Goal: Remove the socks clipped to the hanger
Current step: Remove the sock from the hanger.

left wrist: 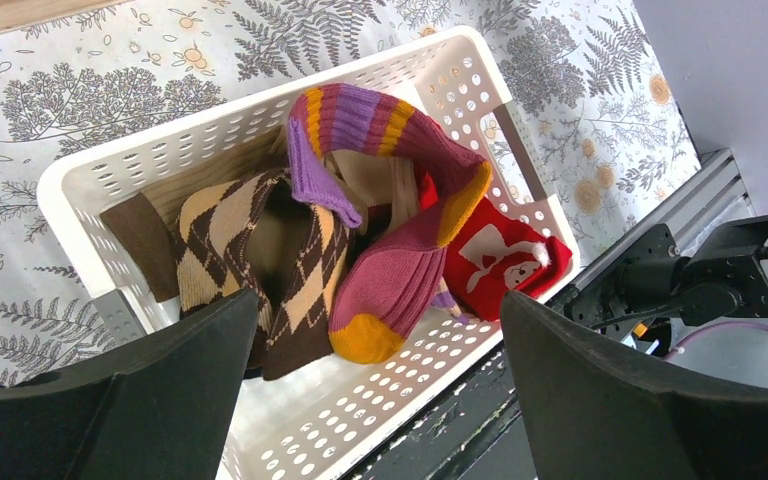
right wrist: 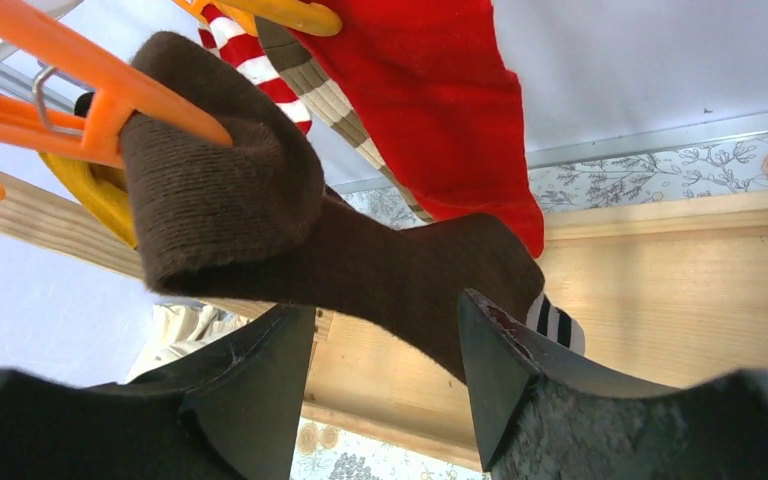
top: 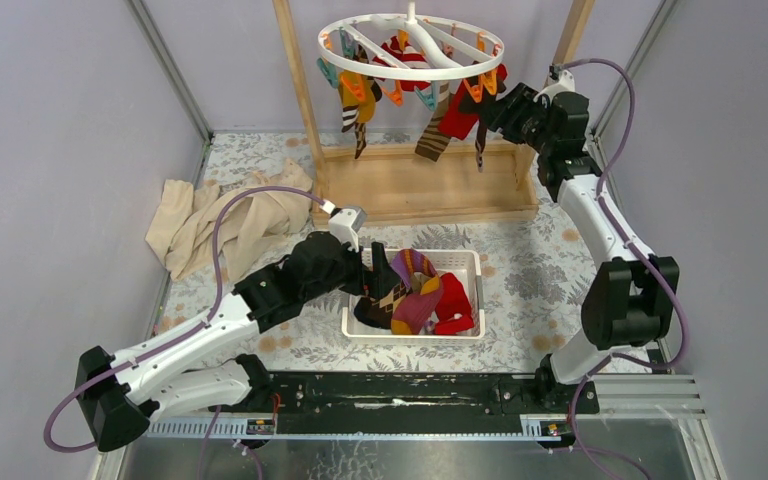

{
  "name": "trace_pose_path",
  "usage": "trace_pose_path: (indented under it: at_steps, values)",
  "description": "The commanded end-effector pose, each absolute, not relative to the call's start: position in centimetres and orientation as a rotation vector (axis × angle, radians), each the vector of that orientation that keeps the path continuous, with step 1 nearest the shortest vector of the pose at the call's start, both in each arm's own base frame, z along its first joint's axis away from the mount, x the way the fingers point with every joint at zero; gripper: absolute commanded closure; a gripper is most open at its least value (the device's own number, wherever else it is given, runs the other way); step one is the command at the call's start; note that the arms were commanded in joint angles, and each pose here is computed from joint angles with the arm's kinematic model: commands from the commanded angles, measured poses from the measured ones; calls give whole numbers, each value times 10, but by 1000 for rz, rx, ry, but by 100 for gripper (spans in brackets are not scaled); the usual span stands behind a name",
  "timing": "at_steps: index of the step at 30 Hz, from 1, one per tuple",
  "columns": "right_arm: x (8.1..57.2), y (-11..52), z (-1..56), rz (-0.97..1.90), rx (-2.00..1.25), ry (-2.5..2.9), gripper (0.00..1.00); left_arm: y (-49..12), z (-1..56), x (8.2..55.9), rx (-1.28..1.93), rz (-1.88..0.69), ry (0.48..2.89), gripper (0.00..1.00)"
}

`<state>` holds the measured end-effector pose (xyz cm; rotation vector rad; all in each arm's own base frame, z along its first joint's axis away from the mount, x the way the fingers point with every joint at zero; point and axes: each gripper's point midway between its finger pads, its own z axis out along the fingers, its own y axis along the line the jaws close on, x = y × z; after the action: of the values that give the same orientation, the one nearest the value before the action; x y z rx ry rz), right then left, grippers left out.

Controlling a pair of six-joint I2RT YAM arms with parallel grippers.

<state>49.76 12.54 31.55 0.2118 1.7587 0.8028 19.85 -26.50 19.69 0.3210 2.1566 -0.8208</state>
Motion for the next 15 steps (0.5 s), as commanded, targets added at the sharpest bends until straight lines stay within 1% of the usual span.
trace_pose_path:
  at_steps: [1,10,15]
  values:
    - [510,122,346,765,156,1658,38,-268,211,208,320,-808,2102,2]
    - [518,121,323,755,188,1673,43,-273,215,210,322,-818,2106,2]
    - [523,122,316,754,197,1679,48,-275,220,210,317,-827,2107,2]
